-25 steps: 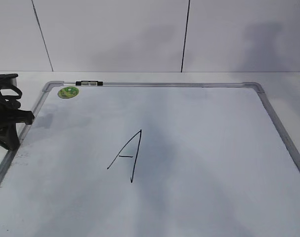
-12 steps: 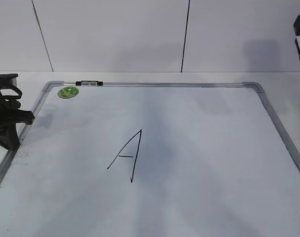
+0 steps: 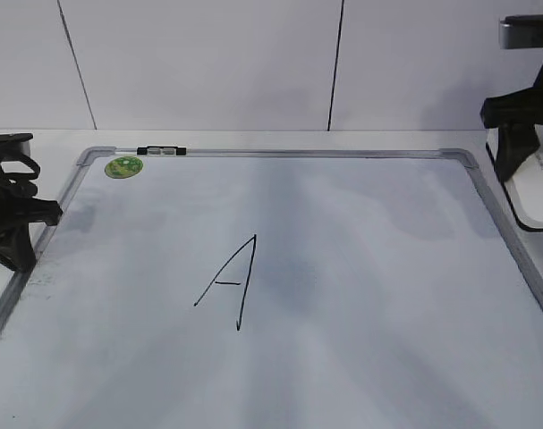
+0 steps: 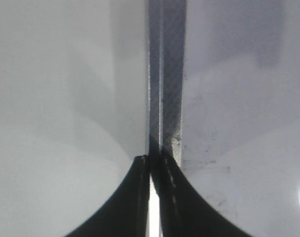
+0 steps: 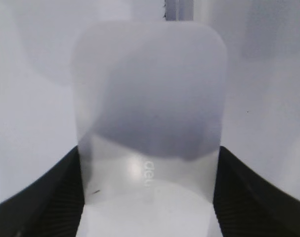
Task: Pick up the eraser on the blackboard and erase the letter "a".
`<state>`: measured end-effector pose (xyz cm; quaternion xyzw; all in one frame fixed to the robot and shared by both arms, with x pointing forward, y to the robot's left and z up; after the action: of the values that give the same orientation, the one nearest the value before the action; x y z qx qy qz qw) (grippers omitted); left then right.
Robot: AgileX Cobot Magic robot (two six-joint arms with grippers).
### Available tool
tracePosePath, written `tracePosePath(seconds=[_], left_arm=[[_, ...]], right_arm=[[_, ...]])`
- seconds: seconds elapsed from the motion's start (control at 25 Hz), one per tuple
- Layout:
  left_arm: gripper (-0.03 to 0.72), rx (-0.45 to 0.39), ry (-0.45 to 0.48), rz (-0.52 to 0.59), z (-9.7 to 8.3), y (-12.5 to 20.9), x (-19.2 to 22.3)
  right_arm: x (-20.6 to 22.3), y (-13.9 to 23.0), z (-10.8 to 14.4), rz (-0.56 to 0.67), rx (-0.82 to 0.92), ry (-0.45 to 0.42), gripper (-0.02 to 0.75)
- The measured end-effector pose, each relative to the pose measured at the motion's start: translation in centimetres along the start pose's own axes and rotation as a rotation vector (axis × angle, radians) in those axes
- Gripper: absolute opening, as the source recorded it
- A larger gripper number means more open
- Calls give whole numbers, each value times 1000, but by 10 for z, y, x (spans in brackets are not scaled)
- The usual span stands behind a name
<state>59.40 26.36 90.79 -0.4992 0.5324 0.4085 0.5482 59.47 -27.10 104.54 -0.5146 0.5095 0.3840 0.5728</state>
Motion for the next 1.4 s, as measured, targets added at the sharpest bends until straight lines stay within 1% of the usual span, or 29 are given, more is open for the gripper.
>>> tracePosePath(seconds=[0.56, 1.04, 1.4], left_arm=[[15, 0, 0, -2, 0, 0, 0], [15, 0, -1, -3, 0, 0, 0], [15, 0, -1, -3, 0, 0, 0]], right_arm=[[74, -9, 9, 176, -20, 10, 559], [104, -7, 13, 249, -25, 23, 559], [105, -8, 12, 244, -30, 31, 559]])
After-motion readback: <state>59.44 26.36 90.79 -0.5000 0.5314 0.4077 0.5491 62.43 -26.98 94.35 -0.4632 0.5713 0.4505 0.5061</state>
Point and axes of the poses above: a point on each arm's last joint axis where the gripper is mounted, x pointing out along that axis toward the gripper, z along the wrist's bending axis when the last joint is at zero, y = z × x, the point moved 2 cm from there along x, pointing out along that axis toward the gripper, and after that the axes turned 10 degrees about x, right-handed, at the moved point
